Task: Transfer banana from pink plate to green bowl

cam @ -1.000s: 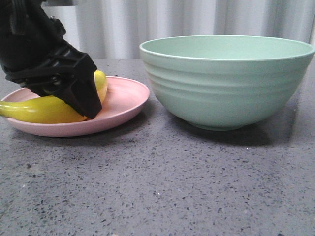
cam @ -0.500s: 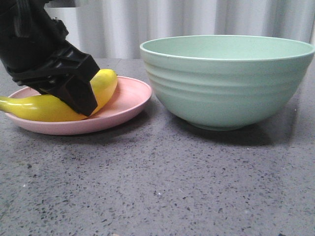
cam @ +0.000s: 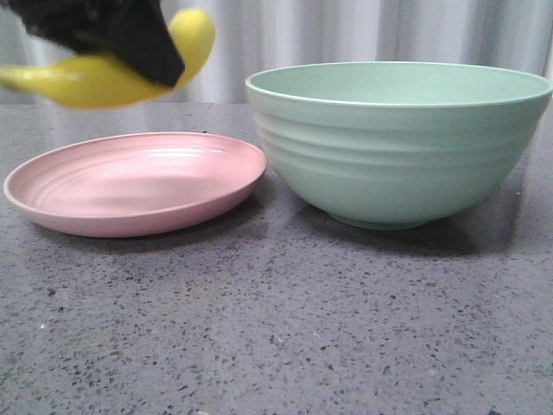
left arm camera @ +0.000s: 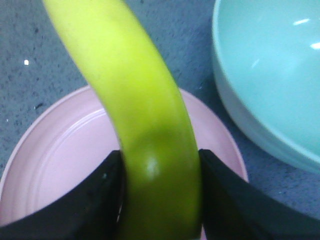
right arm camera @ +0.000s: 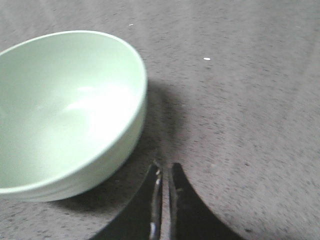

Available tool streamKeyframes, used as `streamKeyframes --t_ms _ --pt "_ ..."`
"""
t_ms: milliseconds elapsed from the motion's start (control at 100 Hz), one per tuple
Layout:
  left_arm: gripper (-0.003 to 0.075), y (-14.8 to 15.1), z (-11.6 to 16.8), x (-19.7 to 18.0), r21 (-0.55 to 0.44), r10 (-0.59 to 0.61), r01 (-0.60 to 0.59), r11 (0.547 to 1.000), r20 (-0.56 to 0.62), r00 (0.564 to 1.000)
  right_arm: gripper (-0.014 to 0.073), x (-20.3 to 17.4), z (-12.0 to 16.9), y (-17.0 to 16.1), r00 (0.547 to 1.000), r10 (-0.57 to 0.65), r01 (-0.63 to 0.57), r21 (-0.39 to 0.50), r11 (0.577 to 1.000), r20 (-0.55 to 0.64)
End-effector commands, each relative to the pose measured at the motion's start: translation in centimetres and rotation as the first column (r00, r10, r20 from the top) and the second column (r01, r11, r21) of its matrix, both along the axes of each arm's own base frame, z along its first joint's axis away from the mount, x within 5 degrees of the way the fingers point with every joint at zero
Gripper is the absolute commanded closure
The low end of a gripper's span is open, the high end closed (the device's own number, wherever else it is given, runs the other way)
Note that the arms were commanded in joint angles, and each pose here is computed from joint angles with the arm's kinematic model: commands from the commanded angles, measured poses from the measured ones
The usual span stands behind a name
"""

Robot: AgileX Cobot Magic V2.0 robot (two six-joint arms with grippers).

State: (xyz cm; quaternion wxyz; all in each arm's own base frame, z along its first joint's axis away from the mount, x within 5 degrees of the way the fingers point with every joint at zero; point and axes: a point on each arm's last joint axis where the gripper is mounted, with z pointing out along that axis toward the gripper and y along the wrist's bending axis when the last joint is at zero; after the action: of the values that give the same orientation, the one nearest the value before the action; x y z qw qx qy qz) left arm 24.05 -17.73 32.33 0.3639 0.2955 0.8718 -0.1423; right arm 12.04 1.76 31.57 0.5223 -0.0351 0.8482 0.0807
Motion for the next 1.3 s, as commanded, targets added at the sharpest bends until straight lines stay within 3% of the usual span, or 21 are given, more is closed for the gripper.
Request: streamKeyframes --t_ms 0,130,200,300,580,770,1290 --pt "0.0479 -0.6 3.6 -1.3 -0.102 -0.027 0.039 0.994 0.114 0.993 0.0572 1.6 2.7 0.6 0.999 0.048 -0.048 -0.014 0.999 0.006" --pt "0.0479 -2.3 3.9 -2.7 -0.107 -0.102 0.115 0.988 0.122 0.987 0.0324 4.1 4.6 1.9 0.989 0.122 -0.122 0.01 0.992 -0.08" --pt "0.0479 -3.0 4.0 -3.4 -0.114 -0.134 0.149 0.982 0.132 0.982 0.0193 5.4 5.6 2.9 0.983 0.16 -0.154 0.072 0.985 -0.087" --pt "0.0479 -3.9 4.3 -4.0 -0.132 -0.164 0.185 0.974 0.157 0.974 0.0094 7.1 6.8 4.3 0.973 0.211 -0.19 0.194 0.962 -0.09" --pt "0.0479 -4.8 4.7 -4.9 -0.159 -0.196 0.222 0.962 0.159 0.968 0.0085 11.9 8.8 7.6 0.946 0.305 -0.221 0.47 0.854 -0.108" --pt "0.0479 -4.9 4.7 -4.9 -0.17 -0.195 0.219 0.961 0.151 0.969 0.0087 14.6 8.3 9.3 0.931 0.339 -0.208 0.559 0.802 -0.139" --pt "0.0478 -4.8 4.4 -5.2 -0.16 -0.203 0.219 0.963 0.111 0.973 0.0102 18.3 5.5 11.4 0.897 0.372 -0.158 0.616 0.772 -0.237"
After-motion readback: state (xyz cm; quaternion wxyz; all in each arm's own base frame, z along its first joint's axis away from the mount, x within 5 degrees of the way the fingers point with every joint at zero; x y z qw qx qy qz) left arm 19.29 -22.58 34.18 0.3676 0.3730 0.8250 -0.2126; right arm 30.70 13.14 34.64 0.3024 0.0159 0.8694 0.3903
